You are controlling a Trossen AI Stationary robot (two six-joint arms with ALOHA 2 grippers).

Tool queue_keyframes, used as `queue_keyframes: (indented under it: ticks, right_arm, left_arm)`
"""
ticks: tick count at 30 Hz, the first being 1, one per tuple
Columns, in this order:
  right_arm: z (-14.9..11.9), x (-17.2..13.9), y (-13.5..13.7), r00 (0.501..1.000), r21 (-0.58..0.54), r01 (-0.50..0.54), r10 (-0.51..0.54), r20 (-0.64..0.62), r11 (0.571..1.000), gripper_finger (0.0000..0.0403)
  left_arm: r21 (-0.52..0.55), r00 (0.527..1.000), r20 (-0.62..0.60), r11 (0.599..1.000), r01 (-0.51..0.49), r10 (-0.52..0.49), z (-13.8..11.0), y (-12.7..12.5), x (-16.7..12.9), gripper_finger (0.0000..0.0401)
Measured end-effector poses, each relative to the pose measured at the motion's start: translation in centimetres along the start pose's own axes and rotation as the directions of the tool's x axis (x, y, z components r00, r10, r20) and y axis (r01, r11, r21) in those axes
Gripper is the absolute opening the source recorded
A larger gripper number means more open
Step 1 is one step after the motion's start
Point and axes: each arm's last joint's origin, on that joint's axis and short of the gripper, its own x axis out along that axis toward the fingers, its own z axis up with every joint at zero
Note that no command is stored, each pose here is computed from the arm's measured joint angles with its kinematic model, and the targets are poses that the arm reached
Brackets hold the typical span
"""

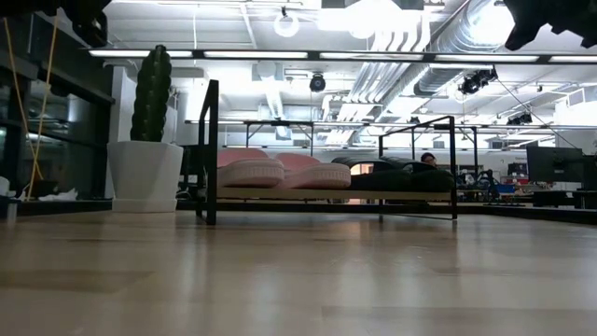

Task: Pick and place slides into the shelf
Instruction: Return to Home Position

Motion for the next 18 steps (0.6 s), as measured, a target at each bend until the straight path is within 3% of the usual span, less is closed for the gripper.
queue_keyframes:
  ticks: [18]
  right_arm:
    - [-2.5,-0.4,0.3,0.997,0.020,-0.005,0.006,-0.075,1.000,0.0188]
  left_arm:
    - [-0.010,0.999,-0.043,1.000,-0.014,0.014,-1.9,0.2,0.5,0.0177]
